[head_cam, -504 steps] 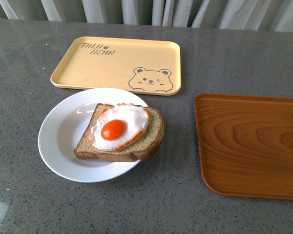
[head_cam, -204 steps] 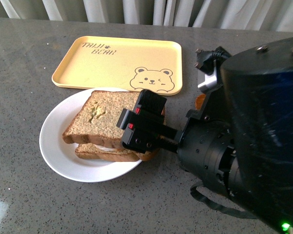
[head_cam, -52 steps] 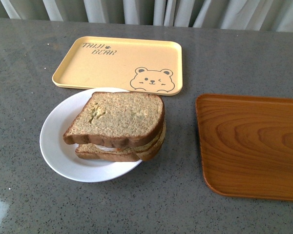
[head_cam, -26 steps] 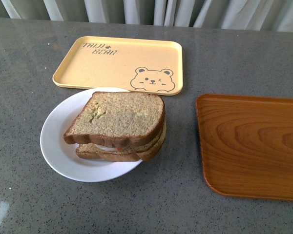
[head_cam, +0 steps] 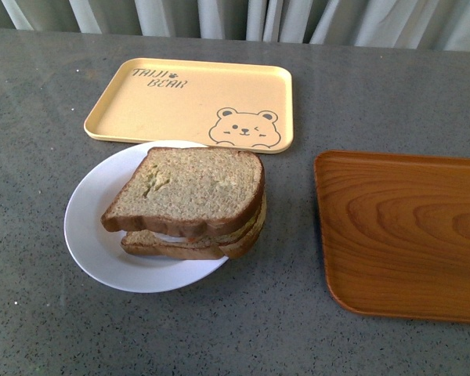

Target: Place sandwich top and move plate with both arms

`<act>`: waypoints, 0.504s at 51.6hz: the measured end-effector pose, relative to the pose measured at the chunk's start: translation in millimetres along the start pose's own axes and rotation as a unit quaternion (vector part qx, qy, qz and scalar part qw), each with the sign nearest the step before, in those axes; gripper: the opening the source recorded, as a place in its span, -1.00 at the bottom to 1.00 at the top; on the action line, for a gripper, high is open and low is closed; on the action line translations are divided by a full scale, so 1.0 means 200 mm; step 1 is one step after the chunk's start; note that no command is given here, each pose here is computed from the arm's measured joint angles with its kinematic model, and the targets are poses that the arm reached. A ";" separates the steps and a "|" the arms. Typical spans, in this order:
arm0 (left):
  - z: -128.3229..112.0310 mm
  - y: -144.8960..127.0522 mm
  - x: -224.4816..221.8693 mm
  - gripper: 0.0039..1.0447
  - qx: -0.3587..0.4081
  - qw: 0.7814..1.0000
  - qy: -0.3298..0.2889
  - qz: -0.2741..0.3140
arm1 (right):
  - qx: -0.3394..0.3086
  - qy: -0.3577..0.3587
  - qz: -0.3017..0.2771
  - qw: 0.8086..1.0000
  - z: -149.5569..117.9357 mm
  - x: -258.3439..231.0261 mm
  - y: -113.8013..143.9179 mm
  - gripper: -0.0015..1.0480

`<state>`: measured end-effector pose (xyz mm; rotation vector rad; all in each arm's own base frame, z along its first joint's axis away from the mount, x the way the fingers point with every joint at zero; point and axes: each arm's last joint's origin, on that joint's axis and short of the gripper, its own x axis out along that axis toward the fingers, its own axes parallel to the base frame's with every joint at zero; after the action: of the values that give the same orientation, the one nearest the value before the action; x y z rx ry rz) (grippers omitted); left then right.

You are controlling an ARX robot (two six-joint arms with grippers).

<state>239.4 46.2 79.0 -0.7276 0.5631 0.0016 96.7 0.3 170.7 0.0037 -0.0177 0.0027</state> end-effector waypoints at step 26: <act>-0.04 -0.06 0.18 0.83 -0.028 0.998 0.031 -0.045 | 0.000 0.000 0.000 1.000 0.00 0.00 0.00 0.82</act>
<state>268.5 26.0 64.7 -0.8091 0.5904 -0.0893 96.7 0.3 170.7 0.0037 -0.0177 0.0027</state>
